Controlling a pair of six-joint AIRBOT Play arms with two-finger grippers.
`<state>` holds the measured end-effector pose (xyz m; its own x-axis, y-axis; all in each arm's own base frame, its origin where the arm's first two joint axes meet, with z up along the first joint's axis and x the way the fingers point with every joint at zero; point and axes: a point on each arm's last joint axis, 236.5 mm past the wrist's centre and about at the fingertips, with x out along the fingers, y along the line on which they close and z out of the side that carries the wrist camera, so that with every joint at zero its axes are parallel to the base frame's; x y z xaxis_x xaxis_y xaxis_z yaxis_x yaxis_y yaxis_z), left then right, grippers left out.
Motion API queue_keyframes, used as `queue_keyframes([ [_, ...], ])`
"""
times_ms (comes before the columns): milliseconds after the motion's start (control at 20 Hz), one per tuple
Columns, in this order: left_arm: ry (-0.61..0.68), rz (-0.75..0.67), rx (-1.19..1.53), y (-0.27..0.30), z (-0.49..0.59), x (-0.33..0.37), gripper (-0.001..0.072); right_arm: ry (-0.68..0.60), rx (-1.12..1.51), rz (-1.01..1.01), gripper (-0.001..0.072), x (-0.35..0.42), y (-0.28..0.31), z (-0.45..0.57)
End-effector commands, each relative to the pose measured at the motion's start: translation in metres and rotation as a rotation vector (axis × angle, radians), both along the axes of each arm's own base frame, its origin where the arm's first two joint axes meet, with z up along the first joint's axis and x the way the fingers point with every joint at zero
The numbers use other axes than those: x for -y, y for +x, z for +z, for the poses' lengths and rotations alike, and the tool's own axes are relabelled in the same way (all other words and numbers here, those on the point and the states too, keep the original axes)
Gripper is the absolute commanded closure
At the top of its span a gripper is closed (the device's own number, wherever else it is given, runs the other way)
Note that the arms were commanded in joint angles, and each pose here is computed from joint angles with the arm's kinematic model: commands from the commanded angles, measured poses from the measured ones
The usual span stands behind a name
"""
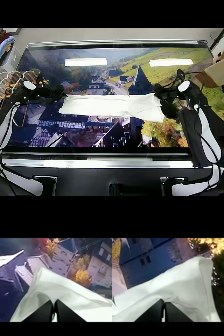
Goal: Fold the clothes and pants, and hang the long-sleeved shirts on hangers.
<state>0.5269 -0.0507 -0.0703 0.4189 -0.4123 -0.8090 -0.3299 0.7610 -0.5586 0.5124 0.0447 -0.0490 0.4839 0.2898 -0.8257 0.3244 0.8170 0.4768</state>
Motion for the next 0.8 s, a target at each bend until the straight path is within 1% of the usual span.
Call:
queue_keyframes([
  [0, 0.013, -0.018, -0.006, -0.002, -0.001, 0.003, 0.0450, 0.038, -0.122, 0.021, 0.0552, -0.009, -0.020, -0.026],
  [50, 0.011, -0.030, -0.007, -0.003, 0.004, 0.004, 0.0300, 0.037, -0.142, 0.052, 0.0430, -0.011, -0.027, -0.023],
  [100, 0.017, -0.048, -0.007, -0.004, 0.012, 0.003, 0.0244, 0.048, -0.155, 0.104, 0.0385, -0.013, -0.034, -0.013],
  [150, 0.038, -0.075, -0.002, -0.006, 0.024, 0.001, 0.0239, 0.057, -0.165, 0.154, 0.0275, -0.009, -0.042, 0.002],
  [200, 0.078, -0.102, 0.009, -0.007, 0.037, -0.004, 0.0234, 0.057, -0.170, 0.185, 0.0220, 0.001, -0.049, 0.016],
  [300, 0.174, -0.159, 0.025, -0.014, 0.069, -0.017, 0.0228, 0.069, -0.170, 0.154, 0.0221, 0.040, -0.056, 0.036],
  [350, 0.220, -0.180, 0.032, -0.018, 0.085, -0.023, 0.0173, 0.100, -0.165, 0.119, 0.0221, 0.060, -0.058, 0.038],
  [400, 0.256, -0.193, 0.044, -0.022, 0.101, -0.028, 0.0167, 0.150, -0.166, 0.090, 0.0219, 0.072, -0.058, 0.036],
  [450, 0.271, -0.198, 0.057, -0.025, 0.115, -0.030, 0.0167, 0.229, -0.164, 0.080, 0.0170, 0.078, -0.059, 0.032],
  [500, 0.275, -0.200, 0.075, -0.028, 0.128, -0.030, 0.0162, 0.317, -0.157, 0.092, 0.0102, 0.076, -0.058, 0.030],
  [550, 0.277, -0.201, 0.088, -0.032, 0.138, -0.029, 0.0130, 0.405, -0.142, 0.119, 0.0065, 0.070, -0.057, 0.027],
  [600, 0.277, -0.196, 0.096, -0.035, 0.147, -0.028, 0.0096, 0.453, -0.132, 0.146, 0.0037, 0.065, -0.055, 0.022],
  [750, 0.273, -0.198, 0.094, -0.045, 0.160, -0.027, 0.0096, 0.457, -0.145, 0.198, 0.0036, 0.056, -0.054, -0.006],
])
